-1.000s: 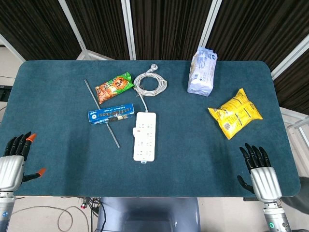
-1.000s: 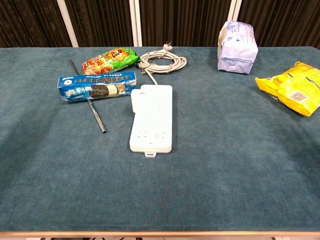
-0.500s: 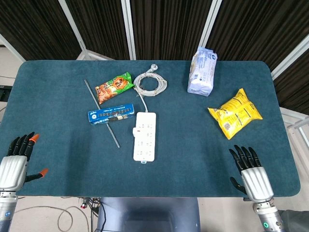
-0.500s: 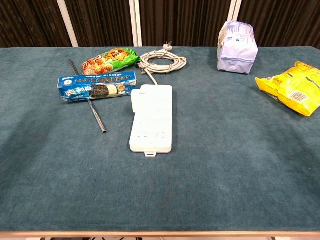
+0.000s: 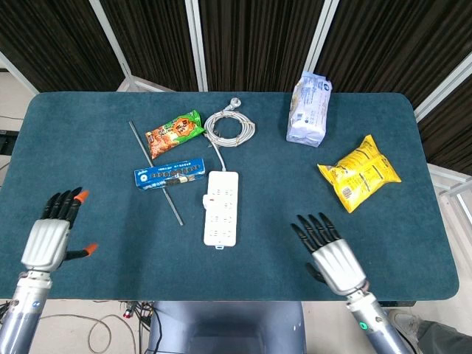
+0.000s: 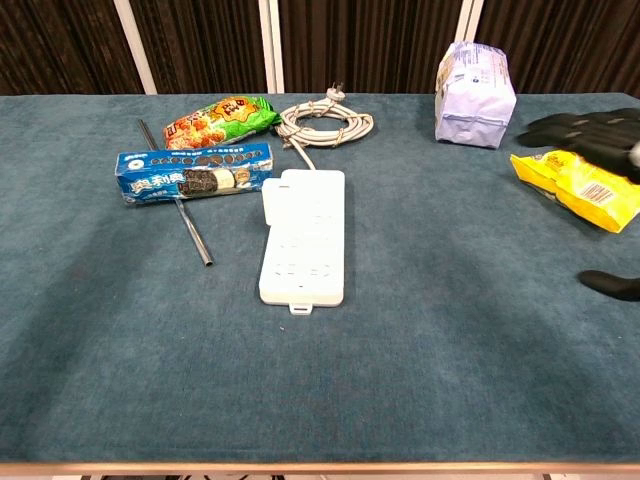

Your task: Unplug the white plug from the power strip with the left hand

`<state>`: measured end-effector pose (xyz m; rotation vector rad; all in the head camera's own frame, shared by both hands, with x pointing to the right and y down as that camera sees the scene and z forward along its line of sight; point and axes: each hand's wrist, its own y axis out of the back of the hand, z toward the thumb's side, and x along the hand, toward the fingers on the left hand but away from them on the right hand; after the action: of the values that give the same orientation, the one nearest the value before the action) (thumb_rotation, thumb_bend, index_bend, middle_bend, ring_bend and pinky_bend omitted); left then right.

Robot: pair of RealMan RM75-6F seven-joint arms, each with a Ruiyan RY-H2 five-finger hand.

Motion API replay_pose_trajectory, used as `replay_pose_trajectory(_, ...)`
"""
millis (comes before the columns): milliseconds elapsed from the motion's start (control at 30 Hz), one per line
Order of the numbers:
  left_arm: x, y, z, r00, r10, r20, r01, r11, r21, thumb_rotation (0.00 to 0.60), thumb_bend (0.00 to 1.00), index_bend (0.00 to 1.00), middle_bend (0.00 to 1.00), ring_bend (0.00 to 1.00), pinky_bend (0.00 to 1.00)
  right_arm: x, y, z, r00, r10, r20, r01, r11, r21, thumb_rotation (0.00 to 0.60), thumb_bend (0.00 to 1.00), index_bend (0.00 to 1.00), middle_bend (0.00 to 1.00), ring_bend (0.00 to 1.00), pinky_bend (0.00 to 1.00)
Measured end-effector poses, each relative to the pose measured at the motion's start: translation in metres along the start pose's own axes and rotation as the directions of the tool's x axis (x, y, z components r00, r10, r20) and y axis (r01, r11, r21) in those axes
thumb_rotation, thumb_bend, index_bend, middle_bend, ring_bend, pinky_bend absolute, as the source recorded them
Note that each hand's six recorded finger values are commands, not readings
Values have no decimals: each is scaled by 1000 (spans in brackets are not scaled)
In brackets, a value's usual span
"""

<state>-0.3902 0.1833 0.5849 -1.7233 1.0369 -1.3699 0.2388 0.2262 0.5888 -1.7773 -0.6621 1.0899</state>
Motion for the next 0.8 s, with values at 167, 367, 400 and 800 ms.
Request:
replay_pose_trajectory(167,38,12,30,998,7,57,-6,1000,-25,600,1,58,24,0,22,-24,-7,34,997,34,-66,-34,999,4,600,464,0,0,0,0)
replay_pose_trajectory(367,77,24,69,991,-7,132,9,1000,-18,600,1,65,37,0,22,-45,-22,64,992,76,-98,-79,996,-29,600,482,0,0,0,0)
replay_pose_trajectory(400,83,25,76,990,-11,143,13,1000,-14,600,1,68,40,0,22,-48,-24,68,991,82,-101,-86,996,-34,600,483,0,0,0,0)
replay_pose_trajectory(800,138,16,150,971,-80,224,80,997,11,600,4,114,90,0,25,-81,-54,110,979,145,-141,-156,986,-65,600,482,0,0,0,0)
